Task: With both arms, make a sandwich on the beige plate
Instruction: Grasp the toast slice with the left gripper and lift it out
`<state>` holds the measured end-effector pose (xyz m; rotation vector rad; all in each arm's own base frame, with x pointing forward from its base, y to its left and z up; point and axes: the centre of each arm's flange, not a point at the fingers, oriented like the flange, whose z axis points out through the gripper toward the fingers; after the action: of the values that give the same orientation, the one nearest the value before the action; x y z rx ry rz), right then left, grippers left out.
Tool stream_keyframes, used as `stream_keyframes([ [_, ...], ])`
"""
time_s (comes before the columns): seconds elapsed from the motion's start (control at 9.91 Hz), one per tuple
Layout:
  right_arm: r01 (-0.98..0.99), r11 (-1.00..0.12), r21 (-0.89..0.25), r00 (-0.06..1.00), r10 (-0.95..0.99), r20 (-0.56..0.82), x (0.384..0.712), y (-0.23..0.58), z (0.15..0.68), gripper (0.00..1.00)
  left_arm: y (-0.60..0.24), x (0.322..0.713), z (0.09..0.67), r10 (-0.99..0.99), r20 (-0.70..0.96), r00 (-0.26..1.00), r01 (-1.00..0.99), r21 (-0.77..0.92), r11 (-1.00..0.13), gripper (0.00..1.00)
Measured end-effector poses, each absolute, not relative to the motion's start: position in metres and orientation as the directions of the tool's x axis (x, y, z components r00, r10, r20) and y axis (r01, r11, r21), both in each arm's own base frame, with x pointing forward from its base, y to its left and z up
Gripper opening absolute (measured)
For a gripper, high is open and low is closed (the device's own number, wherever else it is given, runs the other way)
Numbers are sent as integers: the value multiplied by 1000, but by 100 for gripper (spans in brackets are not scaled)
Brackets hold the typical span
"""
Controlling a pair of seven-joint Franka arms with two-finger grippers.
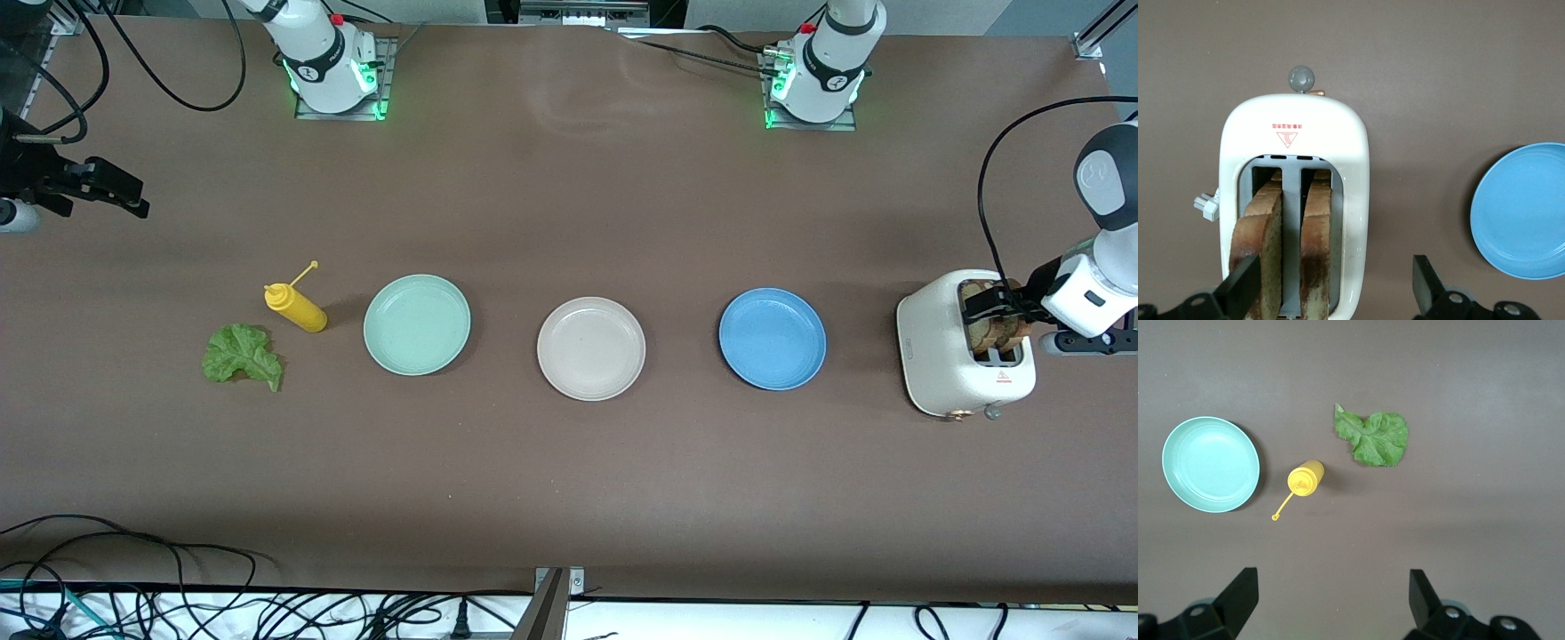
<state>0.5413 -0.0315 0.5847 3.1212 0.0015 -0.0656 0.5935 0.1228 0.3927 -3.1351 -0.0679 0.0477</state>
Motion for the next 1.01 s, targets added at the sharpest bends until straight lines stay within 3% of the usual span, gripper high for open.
stream_keyframes([
  [0.81, 1, -1000, 20, 999, 1, -42, 541, -31, 585, 100, 121, 592, 368, 41, -47, 998, 41, -1, -999, 97],
  [1.01, 1, -1000, 20, 999, 0, -42, 541, -31, 585, 100, 120, 590, 361, 39, -48, 998, 39, 0, -999, 81],
])
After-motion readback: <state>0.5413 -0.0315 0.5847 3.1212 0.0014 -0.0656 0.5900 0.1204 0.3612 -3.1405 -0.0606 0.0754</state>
